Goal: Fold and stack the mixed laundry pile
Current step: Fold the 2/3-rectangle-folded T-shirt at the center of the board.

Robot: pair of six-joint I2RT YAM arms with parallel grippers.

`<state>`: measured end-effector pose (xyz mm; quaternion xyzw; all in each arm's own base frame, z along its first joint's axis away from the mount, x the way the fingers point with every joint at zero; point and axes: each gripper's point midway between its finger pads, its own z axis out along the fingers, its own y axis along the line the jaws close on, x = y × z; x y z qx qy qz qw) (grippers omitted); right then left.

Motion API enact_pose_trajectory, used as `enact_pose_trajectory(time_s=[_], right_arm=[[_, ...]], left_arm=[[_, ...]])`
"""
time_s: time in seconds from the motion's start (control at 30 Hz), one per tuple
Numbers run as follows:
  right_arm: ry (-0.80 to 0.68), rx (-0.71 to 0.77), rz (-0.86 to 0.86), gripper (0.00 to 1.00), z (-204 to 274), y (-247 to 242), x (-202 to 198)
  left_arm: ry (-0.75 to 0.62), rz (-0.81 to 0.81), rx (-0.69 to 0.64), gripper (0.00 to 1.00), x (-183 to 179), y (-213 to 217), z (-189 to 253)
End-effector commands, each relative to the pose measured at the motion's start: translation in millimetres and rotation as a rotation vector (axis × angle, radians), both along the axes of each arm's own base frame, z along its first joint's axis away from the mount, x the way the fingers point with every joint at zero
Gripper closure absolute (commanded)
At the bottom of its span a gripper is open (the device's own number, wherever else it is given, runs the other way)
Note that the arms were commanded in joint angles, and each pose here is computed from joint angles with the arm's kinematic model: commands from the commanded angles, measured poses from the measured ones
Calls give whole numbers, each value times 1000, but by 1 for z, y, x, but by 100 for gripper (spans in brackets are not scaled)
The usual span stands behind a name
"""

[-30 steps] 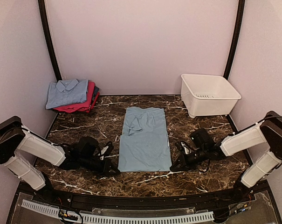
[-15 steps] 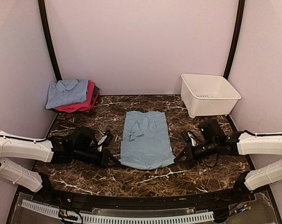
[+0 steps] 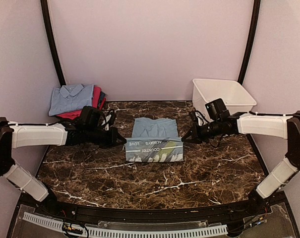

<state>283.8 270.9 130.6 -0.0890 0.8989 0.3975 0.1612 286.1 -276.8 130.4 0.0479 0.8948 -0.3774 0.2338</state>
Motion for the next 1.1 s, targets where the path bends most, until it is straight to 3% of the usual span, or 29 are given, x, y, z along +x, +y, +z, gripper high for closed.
enact_pose_trajectory(time_s=[0.0,0.17,0.27,0.47,0.7,0.93,1.07], right_arm=[[-59,-7,21,100,-3,0,46],[-63,-26,11,100,-31,7,96],[-42,-38,13,100,-57,12,113],[9,-53,25,100,-97,15,116],[68,-49,53,100,-114,17,68],[137,-50,89,100,-115,21,-23],[139,-36,67,100,-97,13,-49]], left_arm=[[-76,16,2,100,52,-5,8],[-98,22,1,100,101,-19,-8],[-66,31,27,100,120,-23,-39],[3,40,69,100,127,-19,-87],[96,4,56,100,78,-14,-114],[133,-53,59,100,3,-18,-107],[155,-71,88,100,-37,-10,-100]])
